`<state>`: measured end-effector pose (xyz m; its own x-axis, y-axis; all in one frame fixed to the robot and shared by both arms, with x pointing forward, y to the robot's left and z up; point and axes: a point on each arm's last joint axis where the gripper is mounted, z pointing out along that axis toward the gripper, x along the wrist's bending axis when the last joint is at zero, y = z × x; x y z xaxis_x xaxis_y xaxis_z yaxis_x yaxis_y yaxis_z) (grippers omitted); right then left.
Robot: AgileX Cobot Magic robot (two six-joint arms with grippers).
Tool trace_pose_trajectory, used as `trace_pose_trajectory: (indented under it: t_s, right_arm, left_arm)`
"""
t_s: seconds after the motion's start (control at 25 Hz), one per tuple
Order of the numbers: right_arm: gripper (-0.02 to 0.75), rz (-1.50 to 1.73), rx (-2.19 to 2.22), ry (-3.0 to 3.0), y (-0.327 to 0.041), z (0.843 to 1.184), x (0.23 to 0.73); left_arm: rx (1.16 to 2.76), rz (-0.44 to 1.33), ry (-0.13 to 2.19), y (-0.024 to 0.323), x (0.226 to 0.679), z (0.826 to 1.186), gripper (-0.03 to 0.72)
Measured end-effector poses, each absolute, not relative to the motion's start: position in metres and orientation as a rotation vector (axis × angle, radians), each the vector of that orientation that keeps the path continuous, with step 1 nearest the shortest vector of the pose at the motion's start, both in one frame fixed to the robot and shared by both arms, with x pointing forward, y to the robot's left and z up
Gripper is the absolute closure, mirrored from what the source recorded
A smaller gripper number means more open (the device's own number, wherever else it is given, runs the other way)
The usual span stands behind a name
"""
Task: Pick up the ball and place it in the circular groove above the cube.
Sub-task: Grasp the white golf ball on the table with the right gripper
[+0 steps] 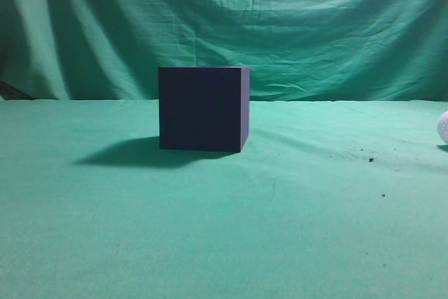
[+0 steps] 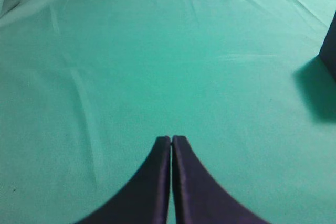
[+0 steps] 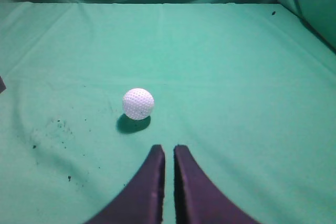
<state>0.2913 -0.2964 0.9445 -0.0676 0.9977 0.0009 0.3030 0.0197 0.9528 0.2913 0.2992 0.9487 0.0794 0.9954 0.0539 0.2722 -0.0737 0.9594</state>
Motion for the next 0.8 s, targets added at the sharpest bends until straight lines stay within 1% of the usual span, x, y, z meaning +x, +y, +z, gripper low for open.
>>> trace_pose_trajectory:
  t_s: [0.8]
  right_arm:
    - [0.738, 1.090, 1.389, 1.488, -0.2964, 0.9448, 0.2914]
  left_arm:
    - [1.494, 1.058, 1.324, 0.2992, 0.2913, 0.9487, 0.688]
